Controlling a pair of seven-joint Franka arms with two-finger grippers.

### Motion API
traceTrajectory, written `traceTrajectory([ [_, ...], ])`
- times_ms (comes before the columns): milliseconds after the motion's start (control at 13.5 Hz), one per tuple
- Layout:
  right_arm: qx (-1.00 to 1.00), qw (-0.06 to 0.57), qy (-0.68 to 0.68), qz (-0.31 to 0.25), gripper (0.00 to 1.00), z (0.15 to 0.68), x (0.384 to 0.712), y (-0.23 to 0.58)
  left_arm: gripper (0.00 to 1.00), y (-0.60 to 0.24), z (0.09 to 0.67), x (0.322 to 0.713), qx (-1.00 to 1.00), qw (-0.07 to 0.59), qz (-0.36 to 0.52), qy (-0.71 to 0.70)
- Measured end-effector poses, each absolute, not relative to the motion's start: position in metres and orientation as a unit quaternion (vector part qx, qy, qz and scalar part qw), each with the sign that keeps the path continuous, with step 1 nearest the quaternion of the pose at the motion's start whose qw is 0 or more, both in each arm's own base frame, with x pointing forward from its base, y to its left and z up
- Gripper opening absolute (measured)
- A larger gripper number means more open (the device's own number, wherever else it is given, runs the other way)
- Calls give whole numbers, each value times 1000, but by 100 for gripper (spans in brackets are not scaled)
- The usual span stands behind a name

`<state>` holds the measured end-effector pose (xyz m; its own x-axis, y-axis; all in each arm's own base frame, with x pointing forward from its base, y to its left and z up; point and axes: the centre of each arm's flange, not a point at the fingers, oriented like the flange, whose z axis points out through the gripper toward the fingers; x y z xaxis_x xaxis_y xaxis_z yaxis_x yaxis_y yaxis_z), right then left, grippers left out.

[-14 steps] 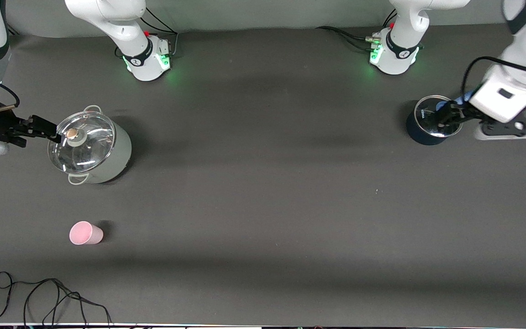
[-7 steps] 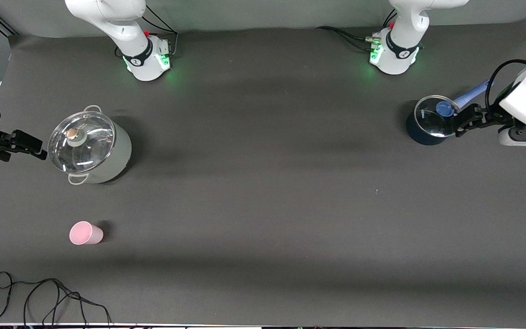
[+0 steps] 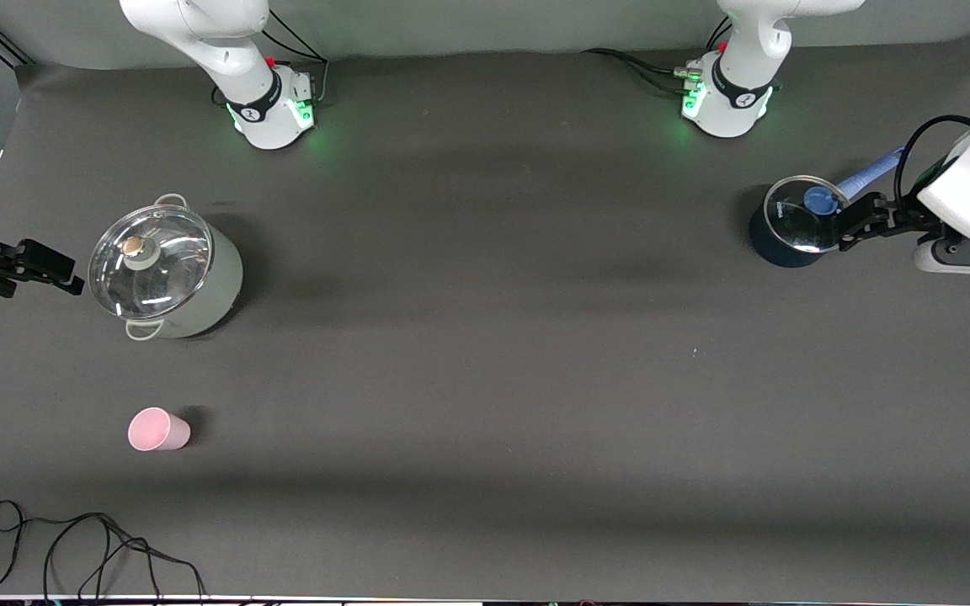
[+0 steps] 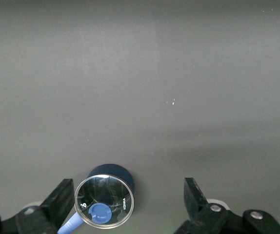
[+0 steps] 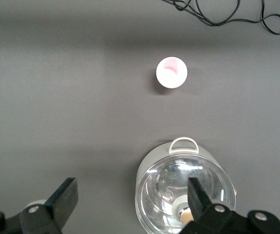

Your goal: Transfer pink cup from left to right arm

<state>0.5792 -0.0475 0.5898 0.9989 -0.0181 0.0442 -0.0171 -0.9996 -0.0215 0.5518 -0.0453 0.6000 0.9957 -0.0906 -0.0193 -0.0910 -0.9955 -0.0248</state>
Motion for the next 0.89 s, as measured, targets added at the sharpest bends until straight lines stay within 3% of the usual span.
traceTrajectory([
  [886,-1000,9,11,-25,100,597,579,-50,100,-41,599,553,-998,13,10,61],
])
